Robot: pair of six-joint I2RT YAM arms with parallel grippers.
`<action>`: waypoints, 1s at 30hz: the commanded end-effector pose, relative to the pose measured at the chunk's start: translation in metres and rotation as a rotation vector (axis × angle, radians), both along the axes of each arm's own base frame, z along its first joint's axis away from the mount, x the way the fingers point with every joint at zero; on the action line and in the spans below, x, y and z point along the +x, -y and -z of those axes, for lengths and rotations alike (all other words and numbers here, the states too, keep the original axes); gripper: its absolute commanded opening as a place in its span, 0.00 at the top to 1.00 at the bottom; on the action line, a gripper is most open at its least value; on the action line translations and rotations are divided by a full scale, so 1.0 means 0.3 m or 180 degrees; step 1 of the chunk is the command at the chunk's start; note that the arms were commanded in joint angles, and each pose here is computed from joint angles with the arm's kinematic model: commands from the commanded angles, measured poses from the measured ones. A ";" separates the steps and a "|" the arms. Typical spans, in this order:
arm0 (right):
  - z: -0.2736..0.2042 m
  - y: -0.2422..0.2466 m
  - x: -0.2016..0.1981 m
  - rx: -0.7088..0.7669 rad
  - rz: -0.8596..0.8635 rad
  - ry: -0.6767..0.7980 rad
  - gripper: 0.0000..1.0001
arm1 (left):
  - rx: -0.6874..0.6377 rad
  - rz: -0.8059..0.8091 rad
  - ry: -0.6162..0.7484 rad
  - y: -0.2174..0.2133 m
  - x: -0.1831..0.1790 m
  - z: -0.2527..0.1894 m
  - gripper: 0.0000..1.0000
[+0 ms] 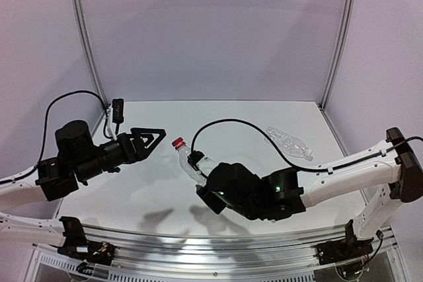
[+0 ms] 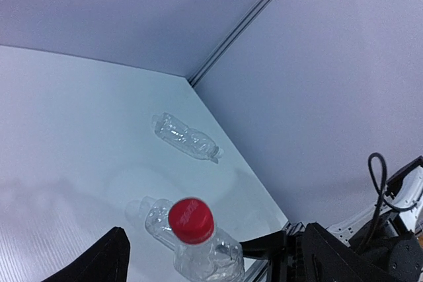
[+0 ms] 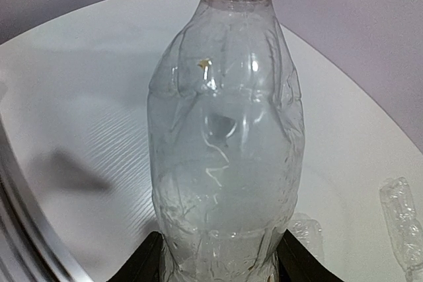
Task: Unscrew the bottle caps
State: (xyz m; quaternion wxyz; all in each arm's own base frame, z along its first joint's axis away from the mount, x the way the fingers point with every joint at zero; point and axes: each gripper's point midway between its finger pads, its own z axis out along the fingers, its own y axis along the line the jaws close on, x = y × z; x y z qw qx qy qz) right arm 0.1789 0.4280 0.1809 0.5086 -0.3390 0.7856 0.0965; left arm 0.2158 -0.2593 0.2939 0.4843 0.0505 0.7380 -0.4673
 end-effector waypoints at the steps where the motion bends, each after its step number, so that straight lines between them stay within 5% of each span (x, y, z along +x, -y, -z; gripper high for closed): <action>1: -0.104 -0.069 -0.137 0.0627 -0.0857 -0.0312 1.00 | -0.0038 0.0430 0.0404 0.025 -0.050 -0.072 0.13; 11: -0.176 -0.070 -0.241 0.0961 -0.1420 -0.0488 1.00 | -0.0202 0.0953 0.0538 0.103 -0.108 -0.110 0.24; 17: -0.172 -0.071 -0.234 0.0934 -0.1395 -0.0480 1.00 | -0.0223 0.1004 0.0517 0.113 -0.111 -0.111 0.37; 25: -0.173 -0.069 -0.228 0.0921 -0.1355 -0.0460 1.00 | -0.0270 0.1059 0.0484 0.126 -0.115 -0.116 0.68; 30: -0.167 -0.055 -0.198 0.0862 -0.1186 -0.0393 1.00 | -0.0143 0.0881 0.0300 0.134 -0.085 -0.078 0.72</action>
